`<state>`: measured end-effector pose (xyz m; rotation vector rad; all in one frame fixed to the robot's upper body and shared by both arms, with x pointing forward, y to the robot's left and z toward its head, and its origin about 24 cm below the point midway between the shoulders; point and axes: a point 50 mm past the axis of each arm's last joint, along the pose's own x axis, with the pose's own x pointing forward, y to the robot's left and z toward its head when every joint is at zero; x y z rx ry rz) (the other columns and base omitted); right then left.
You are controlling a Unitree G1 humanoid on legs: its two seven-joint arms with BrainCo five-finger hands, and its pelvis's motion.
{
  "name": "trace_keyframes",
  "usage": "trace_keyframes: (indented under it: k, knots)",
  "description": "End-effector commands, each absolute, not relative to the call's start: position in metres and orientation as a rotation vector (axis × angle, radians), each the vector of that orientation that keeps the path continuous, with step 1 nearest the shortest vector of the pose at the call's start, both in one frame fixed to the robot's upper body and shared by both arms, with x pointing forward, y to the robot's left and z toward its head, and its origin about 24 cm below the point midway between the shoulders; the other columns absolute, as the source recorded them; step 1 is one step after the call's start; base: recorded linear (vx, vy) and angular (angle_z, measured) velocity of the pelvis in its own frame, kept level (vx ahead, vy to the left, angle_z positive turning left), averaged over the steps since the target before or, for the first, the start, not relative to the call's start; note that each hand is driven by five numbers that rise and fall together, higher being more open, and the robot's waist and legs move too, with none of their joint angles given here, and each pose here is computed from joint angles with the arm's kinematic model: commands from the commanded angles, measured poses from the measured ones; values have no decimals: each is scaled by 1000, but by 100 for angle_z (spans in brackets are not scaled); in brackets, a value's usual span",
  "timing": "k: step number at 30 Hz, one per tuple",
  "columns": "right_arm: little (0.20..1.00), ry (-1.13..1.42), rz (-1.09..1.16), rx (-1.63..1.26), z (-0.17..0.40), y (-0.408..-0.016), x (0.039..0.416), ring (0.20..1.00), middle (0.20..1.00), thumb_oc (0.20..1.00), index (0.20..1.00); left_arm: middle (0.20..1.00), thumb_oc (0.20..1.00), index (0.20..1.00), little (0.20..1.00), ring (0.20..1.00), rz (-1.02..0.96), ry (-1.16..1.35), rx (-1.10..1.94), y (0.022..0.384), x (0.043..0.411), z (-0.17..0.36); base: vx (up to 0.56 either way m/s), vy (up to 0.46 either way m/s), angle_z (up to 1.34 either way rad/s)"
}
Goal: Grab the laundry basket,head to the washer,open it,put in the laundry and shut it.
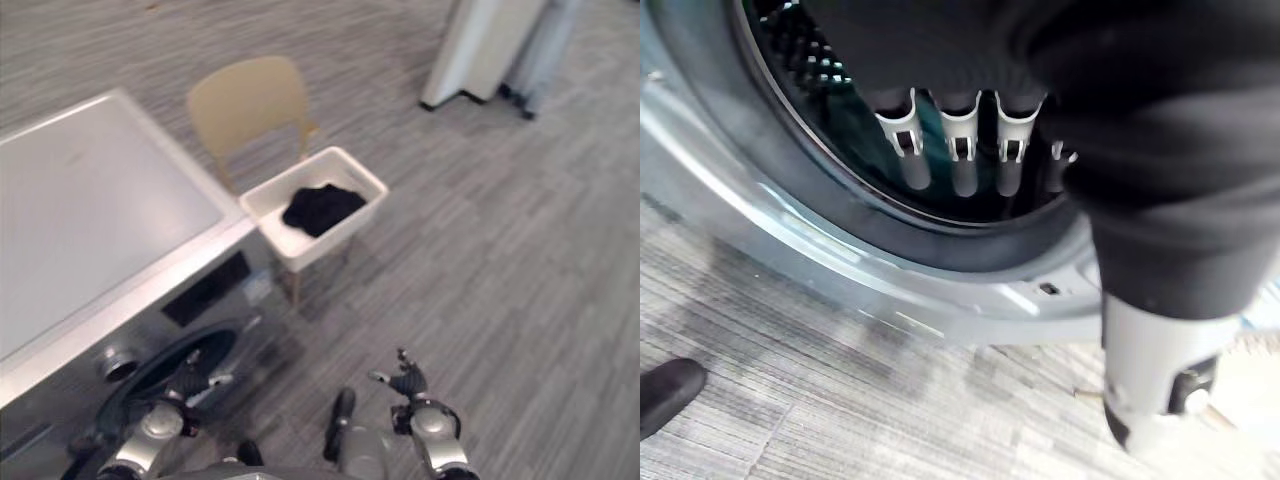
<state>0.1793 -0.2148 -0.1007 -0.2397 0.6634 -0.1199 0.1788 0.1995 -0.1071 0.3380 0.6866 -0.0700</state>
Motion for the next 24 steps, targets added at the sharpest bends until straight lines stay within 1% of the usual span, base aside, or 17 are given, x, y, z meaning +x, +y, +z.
trace_keyframes:
  k: [1, 4, 9, 12, 17, 21, 24]
  knots:
    - [1000, 559, -127, -292, -83, -221, 193, 1000, 1000, 1000, 1000, 1000, 1000, 1000, 1000, 1000, -81, 546, 358, 192, 211, -86, 182, -181, -167]
    - [1000, 578, -142, -298, -85, -226, 185, 1000, 1000, 1000, 1000, 1000, 1000, 1000, 1000, 1000, -108, 537, 334, 182, 211, -87, 177, -166, -118]
    - [1000, 571, -142, -322, -82, -234, 184, 1000, 1000, 1000, 1000, 1000, 1000, 1000, 1000, 1000, -117, 475, 264, 167, 221, -77, 139, -172, -99]
    - [1000, 556, -137, -319, -80, -233, 185, 1000, 1000, 1000, 1000, 1000, 1000, 1000, 1000, 1000, -124, 474, 265, 163, 220, -77, 98, -28, -59]
    - [1000, 557, -136, -340, -80, -235, 185, 1000, 1000, 1000, 1000, 1000, 1000, 1000, 1000, 1000, -126, 488, 263, 162, 217, -80, 126, 7, -31]
    - [1000, 573, -157, -362, -82, -241, 181, 1000, 1000, 1000, 1000, 1000, 1000, 1000, 1000, 1000, -91, 513, 257, 171, 209, -84, 515, 116, -5]
    - [1000, 590, -128, -371, -86, -236, 176, 1000, 1000, 1000, 1000, 1000, 1000, 1000, 1000, 1000, -66, 532, 235, 176, 200, -87, 344, 109, 38]
